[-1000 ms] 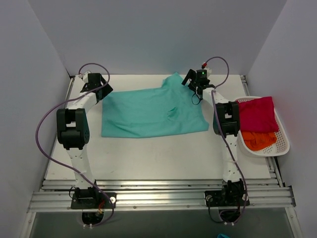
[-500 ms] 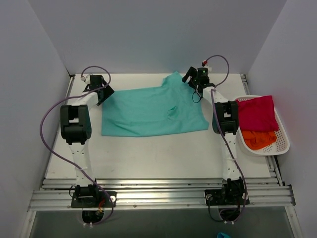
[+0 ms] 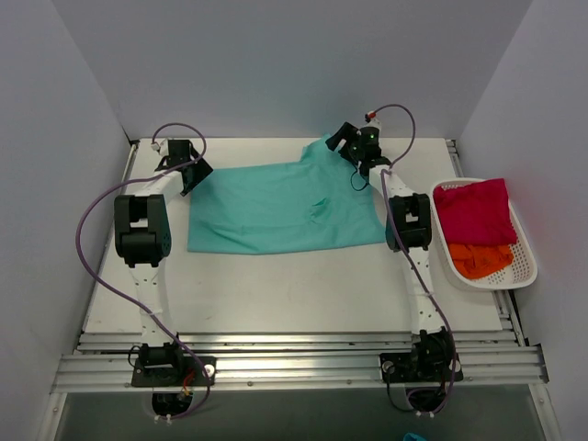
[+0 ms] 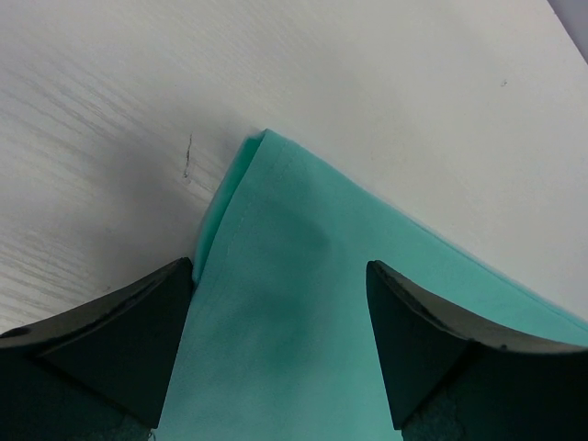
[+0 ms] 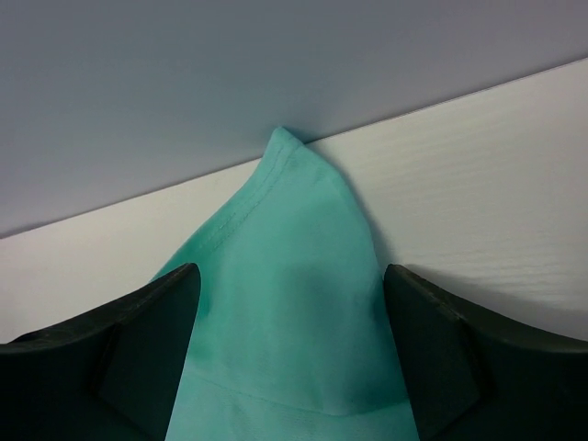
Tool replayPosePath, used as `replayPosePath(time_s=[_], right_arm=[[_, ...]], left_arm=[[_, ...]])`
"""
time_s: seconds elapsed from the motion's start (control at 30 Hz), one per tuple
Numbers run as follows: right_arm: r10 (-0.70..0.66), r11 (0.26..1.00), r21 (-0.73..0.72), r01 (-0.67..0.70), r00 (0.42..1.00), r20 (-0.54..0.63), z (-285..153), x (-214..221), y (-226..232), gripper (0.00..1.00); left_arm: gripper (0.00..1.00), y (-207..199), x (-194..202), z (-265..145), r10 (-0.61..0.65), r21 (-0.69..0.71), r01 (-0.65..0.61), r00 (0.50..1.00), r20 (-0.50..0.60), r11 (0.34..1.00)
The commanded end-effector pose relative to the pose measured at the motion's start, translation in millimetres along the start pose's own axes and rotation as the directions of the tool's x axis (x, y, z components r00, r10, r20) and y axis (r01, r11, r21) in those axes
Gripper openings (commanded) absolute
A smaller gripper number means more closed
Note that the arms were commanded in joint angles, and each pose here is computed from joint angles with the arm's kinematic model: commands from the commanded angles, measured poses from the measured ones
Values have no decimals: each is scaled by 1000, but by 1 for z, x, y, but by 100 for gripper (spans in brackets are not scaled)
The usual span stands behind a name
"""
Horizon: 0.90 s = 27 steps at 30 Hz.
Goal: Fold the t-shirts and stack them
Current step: Grap the side of the flattened tshirt furthest away from the robot with both arms
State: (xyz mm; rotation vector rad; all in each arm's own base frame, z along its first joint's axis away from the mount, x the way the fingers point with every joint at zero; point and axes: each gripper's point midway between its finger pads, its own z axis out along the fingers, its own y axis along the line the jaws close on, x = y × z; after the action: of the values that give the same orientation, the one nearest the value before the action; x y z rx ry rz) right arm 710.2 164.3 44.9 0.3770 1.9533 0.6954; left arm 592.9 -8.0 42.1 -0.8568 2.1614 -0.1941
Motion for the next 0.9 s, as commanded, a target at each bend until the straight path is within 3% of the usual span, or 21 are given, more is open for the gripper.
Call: replayPosePath(time_s=[0.0, 0.07, 0.2, 0.27, 0.33, 0.37, 0.6, 0.77, 0.87], right_arm=[[17, 999, -44, -21, 997, -81, 11, 39, 5, 76], [29, 998, -59, -34, 996, -80, 16, 43, 6, 72], [49, 995, -89, -55, 996, -75, 23, 47, 11, 46], [45, 995, -85, -51, 997, -65, 25, 47, 12, 38], [39, 997, -70, -44, 997, -64, 25, 49, 8, 19], [40, 998, -53, -43, 998, -55, 26, 48, 4, 3], [25, 999, -20, -26, 999, -41, 25, 43, -10, 0], [3, 1000, -5, -3, 1000, 1, 17, 16, -15, 0], [2, 1000, -13, -1, 999, 34, 14, -5, -19, 0]], left_arm=[[85, -7, -10, 1, -18, 20, 18, 1000, 7, 1000], [85, -7, -8, 2, -17, 18, 17, 1000, 3, 1000], [85, -7, -9, 2, -19, 17, 19, 1000, 6, 1000], [85, -6, -8, 2, -19, 17, 19, 1000, 4, 1000], [85, -6, -9, 2, -19, 16, 19, 1000, 7, 1000], [85, -6, -9, 2, -18, 17, 18, 1000, 8, 1000], [84, -5, -10, 2, -15, 11, 15, 1000, 13, 1000], [71, 5, -33, 4, -21, -10, 22, 998, 55, 1000], [51, 8, -38, 9, -29, -14, 29, 998, 52, 999]])
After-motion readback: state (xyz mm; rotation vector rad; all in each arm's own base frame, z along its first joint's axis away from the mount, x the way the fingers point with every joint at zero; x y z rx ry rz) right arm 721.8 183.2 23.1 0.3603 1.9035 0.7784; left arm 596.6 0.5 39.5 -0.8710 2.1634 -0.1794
